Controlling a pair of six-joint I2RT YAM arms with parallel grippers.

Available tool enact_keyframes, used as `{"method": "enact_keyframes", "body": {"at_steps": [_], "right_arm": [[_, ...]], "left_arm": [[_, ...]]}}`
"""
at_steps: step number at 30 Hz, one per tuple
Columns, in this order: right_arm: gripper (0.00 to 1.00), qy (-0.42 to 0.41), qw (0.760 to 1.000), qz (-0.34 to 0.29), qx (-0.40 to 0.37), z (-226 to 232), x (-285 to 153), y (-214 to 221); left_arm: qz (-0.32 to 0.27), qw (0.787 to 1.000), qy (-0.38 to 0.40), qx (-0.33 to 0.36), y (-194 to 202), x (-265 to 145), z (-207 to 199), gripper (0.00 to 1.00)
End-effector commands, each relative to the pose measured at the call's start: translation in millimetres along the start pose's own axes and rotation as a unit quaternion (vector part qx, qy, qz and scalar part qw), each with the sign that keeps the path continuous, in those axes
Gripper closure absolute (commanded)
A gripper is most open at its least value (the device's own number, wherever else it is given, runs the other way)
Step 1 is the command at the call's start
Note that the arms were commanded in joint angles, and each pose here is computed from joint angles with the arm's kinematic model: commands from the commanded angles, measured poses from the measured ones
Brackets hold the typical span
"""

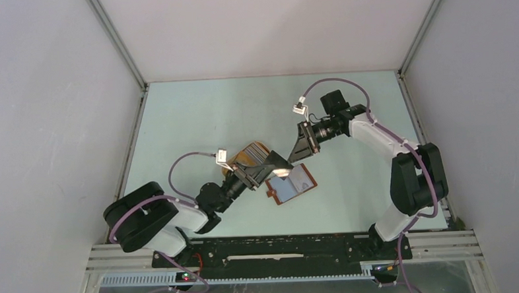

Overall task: Put the credit cards into the card holder
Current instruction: Pick up the credit card from the storage box.

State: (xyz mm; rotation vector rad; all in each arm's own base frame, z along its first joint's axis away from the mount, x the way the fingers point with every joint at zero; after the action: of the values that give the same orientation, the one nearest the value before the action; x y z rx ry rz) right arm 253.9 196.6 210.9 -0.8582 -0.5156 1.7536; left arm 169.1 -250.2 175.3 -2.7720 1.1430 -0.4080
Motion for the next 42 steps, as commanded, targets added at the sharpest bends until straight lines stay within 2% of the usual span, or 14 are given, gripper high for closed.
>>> {"method": "enact_keyframes", "body": {"at_steps": [1, 5, 9, 12, 18, 21, 25, 32, 42], "right_arm": [[0.51, 0.084, 0.987, 0.019, -0.138, 14.7, -29.2, -13.1], [0.50, 0.166, 0.955, 0.080, -0.234, 7.4, -39.1, 1.7], [0.51, 0.210, 0.919, 0.088, -0.323, -4.7, -42.3, 18.6], [0.48, 0.240, 0.902, 0.102, -0.345, -18.1, -42.7, 27.8], [0.47, 0.275, 0.928, 0.149, -0.203, -60.0, -34.3, 40.7], [0.47, 0.286, 0.933, 0.178, -0.127, -78.2, -29.4, 43.3], [0.44, 0.289, 0.936, 0.193, -0.062, -93.8, -23.2, 48.6], [0.39, 0.262, 0.948, 0.178, -0.024, -100.2, -12.6, 48.4], [0.38, 0.264, 0.947, 0.178, -0.034, -110.7, 2.4, 32.1]], "left_arm": [[0.002, 0.998, 0.017, 0.058, -3.3, -13.8, -2.9, 1.00], [0.020, 0.996, -0.018, 0.080, -0.8, -24.2, 10.5, 1.00], [0.056, 0.991, -0.089, 0.086, 6.5, -20.5, 28.5, 1.00], [0.070, 0.987, -0.120, 0.076, 10.4, -15.3, 36.7, 1.00], [0.097, 0.982, -0.152, 0.054, 19.3, -5.3, 49.0, 1.00], [0.099, 0.980, -0.166, 0.051, 20.8, -2.5, 54.9, 1.00], [0.105, 0.977, -0.182, 0.043, 23.9, -0.8, 63.0, 1.00], [0.108, 0.975, -0.193, 0.034, 26.3, 4.3, 70.1, 1.00], [0.105, 0.973, -0.204, 0.012, 19.7, 4.7, 80.8, 1.00]]}}
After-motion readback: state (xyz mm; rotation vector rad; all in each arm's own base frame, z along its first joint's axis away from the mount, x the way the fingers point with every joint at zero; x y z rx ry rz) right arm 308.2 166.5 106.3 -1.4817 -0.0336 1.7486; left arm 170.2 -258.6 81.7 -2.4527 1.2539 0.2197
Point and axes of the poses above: each gripper's point midway between its finger pads, its own x axis out along the fingers, its own z axis along the line the jaws close on, y = z × x, the point moved 7 cm from there along -x, back along the fingers, and after that the axes turned 15 degrees about -x, right-handed, at the moved point
